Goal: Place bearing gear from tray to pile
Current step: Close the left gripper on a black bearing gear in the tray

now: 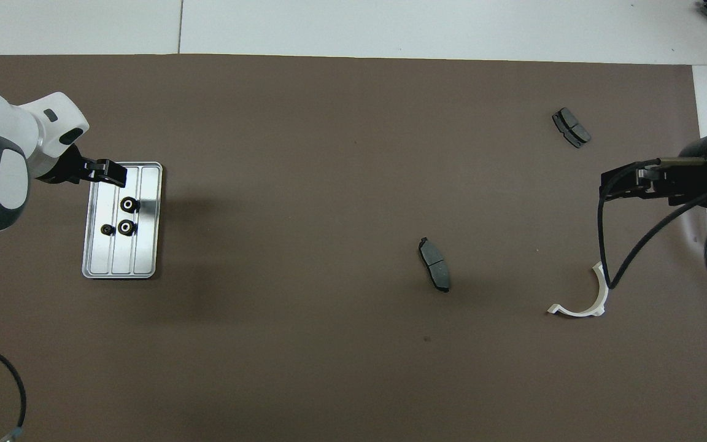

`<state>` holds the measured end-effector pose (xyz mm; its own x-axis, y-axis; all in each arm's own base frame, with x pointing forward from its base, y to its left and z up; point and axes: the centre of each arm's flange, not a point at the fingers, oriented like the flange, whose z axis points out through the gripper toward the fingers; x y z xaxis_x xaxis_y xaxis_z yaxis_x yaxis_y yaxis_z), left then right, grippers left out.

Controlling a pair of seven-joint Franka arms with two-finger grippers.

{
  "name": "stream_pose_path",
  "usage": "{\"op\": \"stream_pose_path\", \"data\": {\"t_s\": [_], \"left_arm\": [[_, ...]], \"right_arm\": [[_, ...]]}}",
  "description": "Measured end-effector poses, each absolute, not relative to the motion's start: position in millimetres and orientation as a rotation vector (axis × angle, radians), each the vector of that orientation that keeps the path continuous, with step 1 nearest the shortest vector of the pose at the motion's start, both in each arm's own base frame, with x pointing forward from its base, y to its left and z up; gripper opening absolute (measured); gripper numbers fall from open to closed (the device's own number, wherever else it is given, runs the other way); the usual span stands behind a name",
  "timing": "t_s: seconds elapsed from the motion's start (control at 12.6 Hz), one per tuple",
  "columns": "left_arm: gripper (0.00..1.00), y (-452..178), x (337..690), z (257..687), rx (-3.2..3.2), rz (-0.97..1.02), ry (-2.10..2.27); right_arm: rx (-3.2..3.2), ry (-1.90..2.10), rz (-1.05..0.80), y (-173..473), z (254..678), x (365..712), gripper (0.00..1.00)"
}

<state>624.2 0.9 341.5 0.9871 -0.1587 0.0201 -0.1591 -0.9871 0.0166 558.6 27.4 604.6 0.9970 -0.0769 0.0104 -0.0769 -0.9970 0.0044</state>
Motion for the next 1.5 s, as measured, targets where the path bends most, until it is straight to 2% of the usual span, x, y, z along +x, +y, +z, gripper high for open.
{"op": "stream_pose_path", "data": {"t_s": [0.16,0.24,1.27,1.35,1.5], "left_arm": [[0.8,0.7,618.4,331.4,3.112,0.001,-0.252],[0.75,0.6,616.4,328.2,3.111,-0.009,-0.254],[0.54,1.2,604.6,306.5,3.111,-0.022,-0.255],[0.48,1.5,604.5,306.4,3.111,-0.022,-0.255],[0.44,2.0,604.6,306.5,3.111,-0.02,-0.253]], "right_arm": [[3.134,-0.121,0.016,27.4,604.6,558.6,1.0],[3.134,-0.121,0.016,27.4,604.6,558.6,1.0],[3.134,-0.121,0.016,27.3,604.6,558.6,1.0],[3.134,-0.121,0.016,27.3,604.6,558.6,1.0],[3.134,-0.121,0.016,27.3,604.6,558.6,1.0]]}}
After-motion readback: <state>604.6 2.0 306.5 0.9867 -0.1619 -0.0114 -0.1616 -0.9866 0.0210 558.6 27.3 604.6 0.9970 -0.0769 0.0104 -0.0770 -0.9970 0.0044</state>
